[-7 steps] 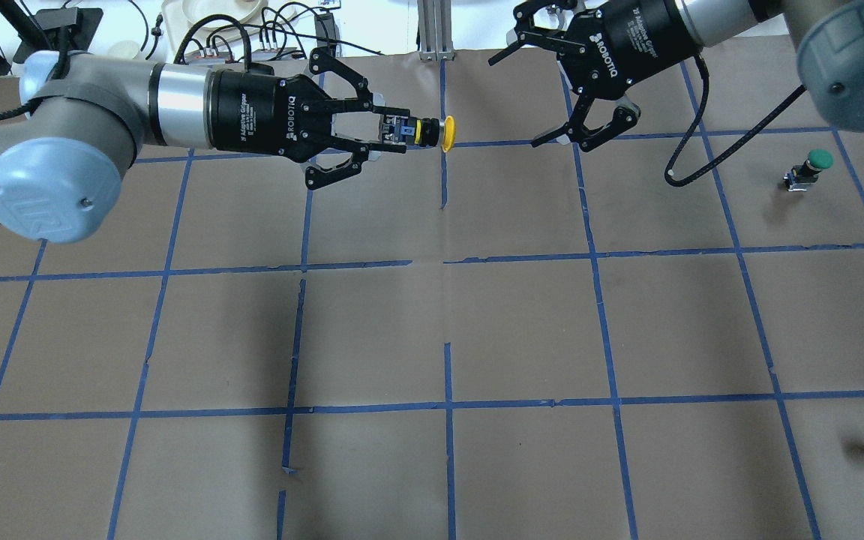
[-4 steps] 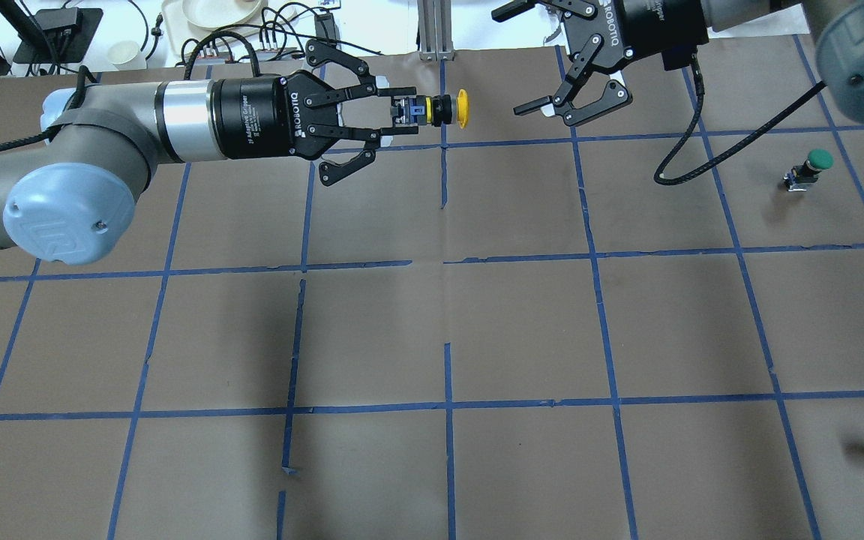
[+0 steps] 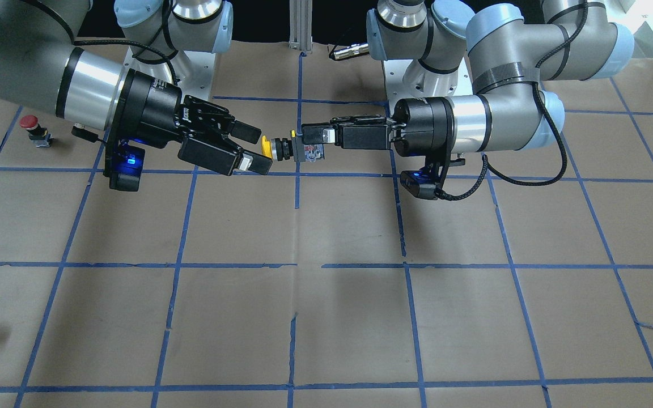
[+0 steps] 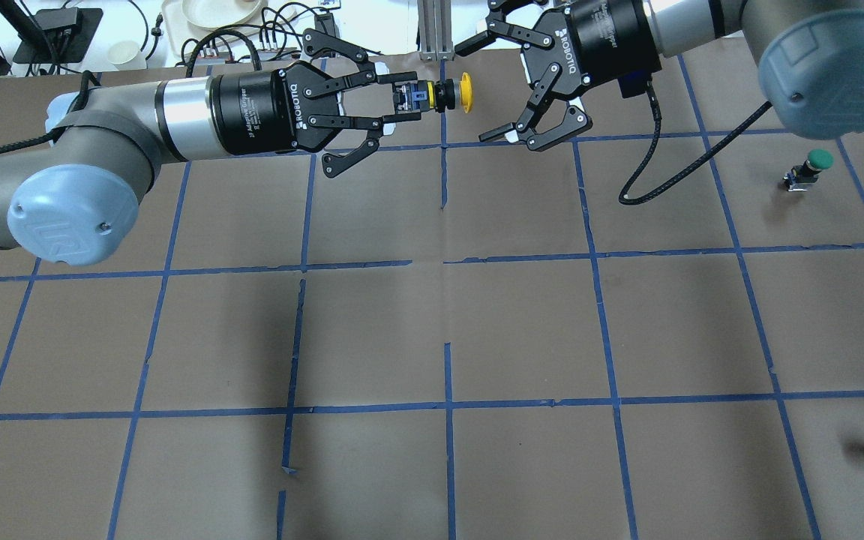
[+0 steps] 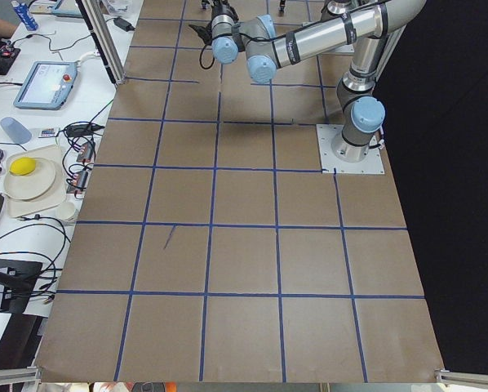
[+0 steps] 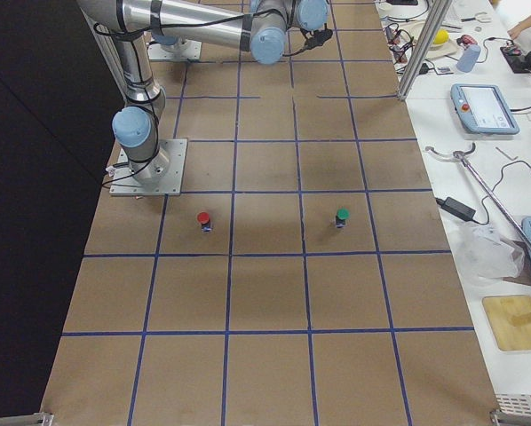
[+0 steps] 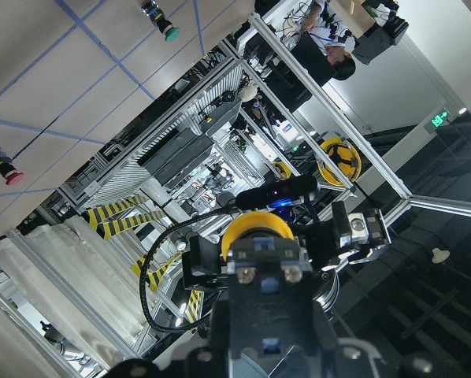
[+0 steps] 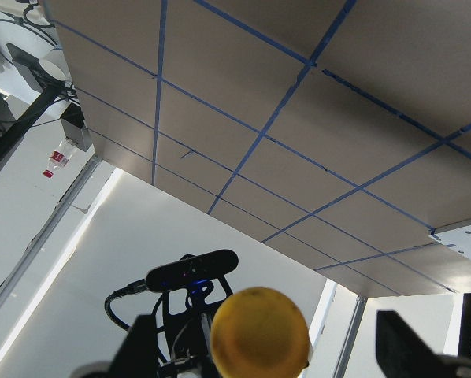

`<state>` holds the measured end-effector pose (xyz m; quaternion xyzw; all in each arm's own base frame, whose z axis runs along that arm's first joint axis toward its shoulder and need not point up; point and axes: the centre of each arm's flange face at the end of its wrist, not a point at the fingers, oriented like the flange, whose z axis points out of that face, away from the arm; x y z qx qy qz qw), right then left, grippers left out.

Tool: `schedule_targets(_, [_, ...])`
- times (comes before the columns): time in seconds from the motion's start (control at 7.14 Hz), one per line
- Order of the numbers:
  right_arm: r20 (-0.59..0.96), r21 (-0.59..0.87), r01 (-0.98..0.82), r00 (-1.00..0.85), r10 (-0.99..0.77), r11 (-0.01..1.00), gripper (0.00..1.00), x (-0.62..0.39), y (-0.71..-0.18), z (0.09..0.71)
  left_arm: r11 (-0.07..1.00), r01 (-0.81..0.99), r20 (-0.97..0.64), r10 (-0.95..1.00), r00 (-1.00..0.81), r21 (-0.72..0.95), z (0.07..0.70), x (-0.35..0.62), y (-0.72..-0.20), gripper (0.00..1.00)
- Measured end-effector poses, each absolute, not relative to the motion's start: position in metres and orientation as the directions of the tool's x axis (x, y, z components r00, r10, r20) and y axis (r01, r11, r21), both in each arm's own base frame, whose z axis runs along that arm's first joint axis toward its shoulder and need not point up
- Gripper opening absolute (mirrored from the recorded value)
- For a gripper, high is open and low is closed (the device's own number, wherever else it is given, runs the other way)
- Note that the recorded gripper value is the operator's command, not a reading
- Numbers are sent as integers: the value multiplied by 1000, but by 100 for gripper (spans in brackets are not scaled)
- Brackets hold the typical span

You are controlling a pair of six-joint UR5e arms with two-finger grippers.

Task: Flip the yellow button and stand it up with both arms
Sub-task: 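Bring the right gripper to the button held by the left gripper, then grasp the button with the right gripper and open the left gripper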

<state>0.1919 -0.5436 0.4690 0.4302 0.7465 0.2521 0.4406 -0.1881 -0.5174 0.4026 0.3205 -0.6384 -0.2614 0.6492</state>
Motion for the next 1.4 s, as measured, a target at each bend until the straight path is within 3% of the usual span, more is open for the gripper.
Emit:
schedule_targets(0.14, [-453, 756, 406, -242, 858, 513, 60, 195, -544, 471, 660, -61, 662, -748, 39, 749, 403, -195, -515, 1])
schedule_targets(0.28, [-466, 756, 392, -241, 851, 525, 24, 196, -545, 470, 661, -55, 663, -748, 31, 749, 404, -200, -513, 1])
schedule_targets(0.42, [-478, 751, 384, -243, 844, 536, 14, 196, -545, 471, 662, -52, 664, -747, 29, 748, 405, -202, -512, 1])
schedule_targets(0.7, [-498, 739, 379, -247, 831, 556, 11, 195, -545, 474, 666, -44, 668, -744, 38, 744, 412, -203, -508, 1])
schedule_targets(0.84, [-501, 737, 380, -248, 829, 559, 11, 194, -544, 475, 667, -42, 668, -743, 42, 744, 415, -203, -507, 9])
schedule_targets(0.98, [-501, 737, 381, -248, 829, 559, 11, 193, -545, 475, 665, -40, 666, -744, 46, 746, 417, -203, -506, 79])
schedule_targets(1.12, [-503, 736, 382, -247, 829, 560, 11, 193, -545, 476, 662, -36, 663, -747, 51, 749, 417, -203, -507, 95])
schedule_targets(1.4, [-505, 732, 386, -245, 827, 561, 11, 191, -545, 478, 633, -40, 634, -772, 43, 773, 419, -204, -507, 97])
